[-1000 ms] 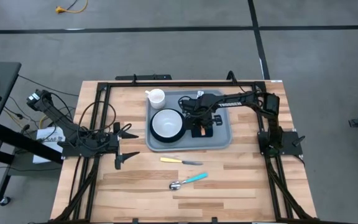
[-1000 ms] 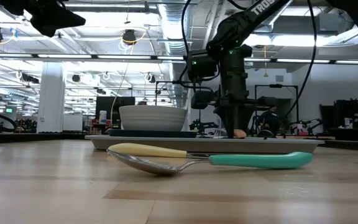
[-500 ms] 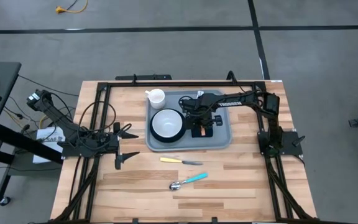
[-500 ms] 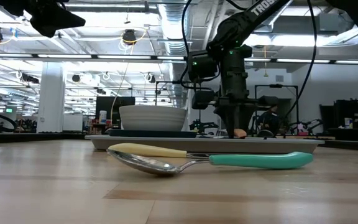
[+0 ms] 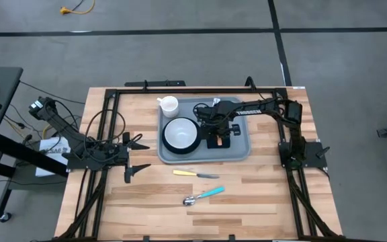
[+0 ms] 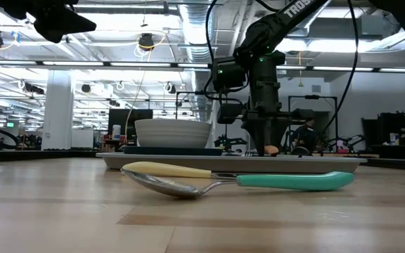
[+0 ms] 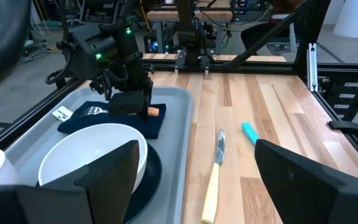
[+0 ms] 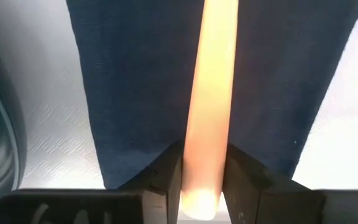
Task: Set up tray
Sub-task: Put the orange fork on top of the black napkin on the gray tray
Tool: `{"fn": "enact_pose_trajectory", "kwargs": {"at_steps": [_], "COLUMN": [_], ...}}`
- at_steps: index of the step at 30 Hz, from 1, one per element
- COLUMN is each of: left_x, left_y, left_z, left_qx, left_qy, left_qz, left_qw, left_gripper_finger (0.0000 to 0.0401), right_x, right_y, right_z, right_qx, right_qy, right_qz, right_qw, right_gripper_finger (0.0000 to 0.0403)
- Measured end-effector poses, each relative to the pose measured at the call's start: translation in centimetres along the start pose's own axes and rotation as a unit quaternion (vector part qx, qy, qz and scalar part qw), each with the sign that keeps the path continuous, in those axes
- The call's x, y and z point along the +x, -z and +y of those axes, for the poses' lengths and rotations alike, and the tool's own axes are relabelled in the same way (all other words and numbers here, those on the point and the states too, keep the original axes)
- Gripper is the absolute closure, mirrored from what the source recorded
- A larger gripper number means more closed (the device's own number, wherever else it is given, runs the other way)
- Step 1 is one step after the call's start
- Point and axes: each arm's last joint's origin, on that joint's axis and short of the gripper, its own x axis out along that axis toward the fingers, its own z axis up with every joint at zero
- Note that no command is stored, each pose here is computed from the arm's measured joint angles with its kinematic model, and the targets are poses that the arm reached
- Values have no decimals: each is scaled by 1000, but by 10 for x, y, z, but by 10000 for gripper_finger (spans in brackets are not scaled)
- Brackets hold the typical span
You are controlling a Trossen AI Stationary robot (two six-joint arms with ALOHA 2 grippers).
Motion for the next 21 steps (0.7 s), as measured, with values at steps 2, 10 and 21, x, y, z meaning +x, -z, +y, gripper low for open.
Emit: {"fn": "enact_pose_trajectory", "kwargs": {"at_steps": [2, 10, 21], "left_x": [0, 0, 0], "left_y": [0, 0, 1], "left_z": [0, 0, 0], "left_qx": [0, 0, 3], "left_qy": [0, 0, -1], "left_qz": [0, 0, 4], "left_qw": [1000, 1000, 1000], "left_gripper_finger": [92, 92, 92], "right_x": [0, 0, 0], "right_y": [0, 0, 0], "right_z": [0, 0, 1], "right_qx": [0, -4, -16], "right_qy": [0, 0, -2], "right_qz": [0, -1, -5], "right_qw": [1000, 1000, 1000], "right_gripper_finger": [316, 315, 279]}}
